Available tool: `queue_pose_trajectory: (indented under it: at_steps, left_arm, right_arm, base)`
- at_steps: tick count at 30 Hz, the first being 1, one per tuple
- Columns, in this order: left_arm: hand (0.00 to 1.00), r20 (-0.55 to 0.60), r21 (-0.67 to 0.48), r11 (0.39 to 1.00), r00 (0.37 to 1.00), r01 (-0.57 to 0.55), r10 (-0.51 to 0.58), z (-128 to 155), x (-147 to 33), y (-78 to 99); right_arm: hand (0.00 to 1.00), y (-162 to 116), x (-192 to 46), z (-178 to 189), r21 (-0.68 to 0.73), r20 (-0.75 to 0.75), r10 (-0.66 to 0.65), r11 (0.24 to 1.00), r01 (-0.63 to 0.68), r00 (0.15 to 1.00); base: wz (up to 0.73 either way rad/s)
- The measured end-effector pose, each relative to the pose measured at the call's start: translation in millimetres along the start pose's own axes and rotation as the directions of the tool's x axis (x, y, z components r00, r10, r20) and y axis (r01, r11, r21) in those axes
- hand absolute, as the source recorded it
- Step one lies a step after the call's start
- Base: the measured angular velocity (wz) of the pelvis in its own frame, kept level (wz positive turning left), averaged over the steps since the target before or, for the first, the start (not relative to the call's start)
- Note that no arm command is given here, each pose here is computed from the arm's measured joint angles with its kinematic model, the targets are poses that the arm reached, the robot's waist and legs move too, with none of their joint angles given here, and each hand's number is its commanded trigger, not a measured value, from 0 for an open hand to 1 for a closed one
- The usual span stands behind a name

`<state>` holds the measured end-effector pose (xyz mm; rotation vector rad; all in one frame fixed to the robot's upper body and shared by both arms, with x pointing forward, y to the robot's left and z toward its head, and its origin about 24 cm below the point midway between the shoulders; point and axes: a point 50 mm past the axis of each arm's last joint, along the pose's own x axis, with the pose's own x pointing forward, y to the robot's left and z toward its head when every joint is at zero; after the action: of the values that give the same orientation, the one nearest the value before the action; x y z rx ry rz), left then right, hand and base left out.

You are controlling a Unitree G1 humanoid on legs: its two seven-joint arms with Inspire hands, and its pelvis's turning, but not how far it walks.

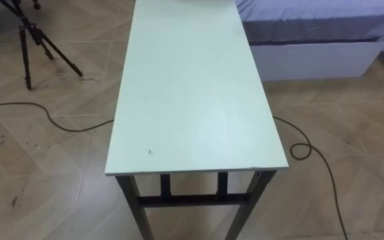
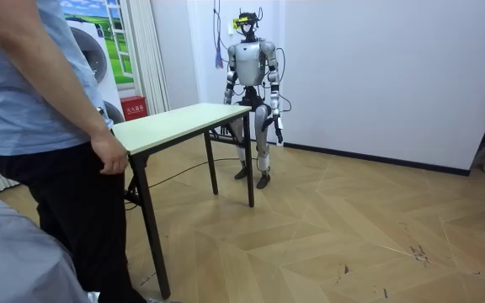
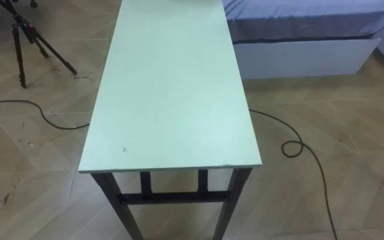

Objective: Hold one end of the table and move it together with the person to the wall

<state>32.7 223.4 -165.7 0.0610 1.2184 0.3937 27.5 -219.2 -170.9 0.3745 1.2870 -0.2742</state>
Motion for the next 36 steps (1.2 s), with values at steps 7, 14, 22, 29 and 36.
queue_pose_trajectory:
  at_steps: [7, 14, 22, 29, 36]
  left_arm:
    - [0.0, -0.035, 0.004, 0.999, 0.999, -0.033, 0.033, -7, -0.5, 1.7]
    - [0.0, -0.047, -0.031, 0.999, 0.998, -0.034, 0.032, -7, -0.1, 0.7]
    - [0.0, -0.07, -0.273, 0.961, 0.995, 0.045, -0.066, -9, -0.1, -1.2]
    - [0.0, 0.008, -0.354, 0.916, 0.98, 0.189, -0.199, 12, 1.2, -12.6]
    - [0.0, 0.162, -0.428, 0.803, 0.909, 0.415, -0.383, 41, -7.8, -40.1]
  right_arm:
    - [0.0, 0, 0, -1, 0.005, -0.005, -0.002, 1.0, 0.002, 1.0]
    - [0.0, 3, 1, -2, 0.069, -0.006, 0.005, 0.998, -0.005, 1.0]
    - [0.0, 4, 1, 2, 0.107, 0.02, 0.06, 0.992, -0.062, 0.998]
    - [0.0, 20, 1, 33, 0.078, 0.132, 0.164, 0.981, -0.175, 0.978]
    - [0.0, 48, -13, 55, 0.09, 0.299, 0.347, 0.917, -0.388, 0.889]
  base:
    - [0.0]
    - [0.0]
    - [-0.02]
    - [0.0]
    - [0.05]
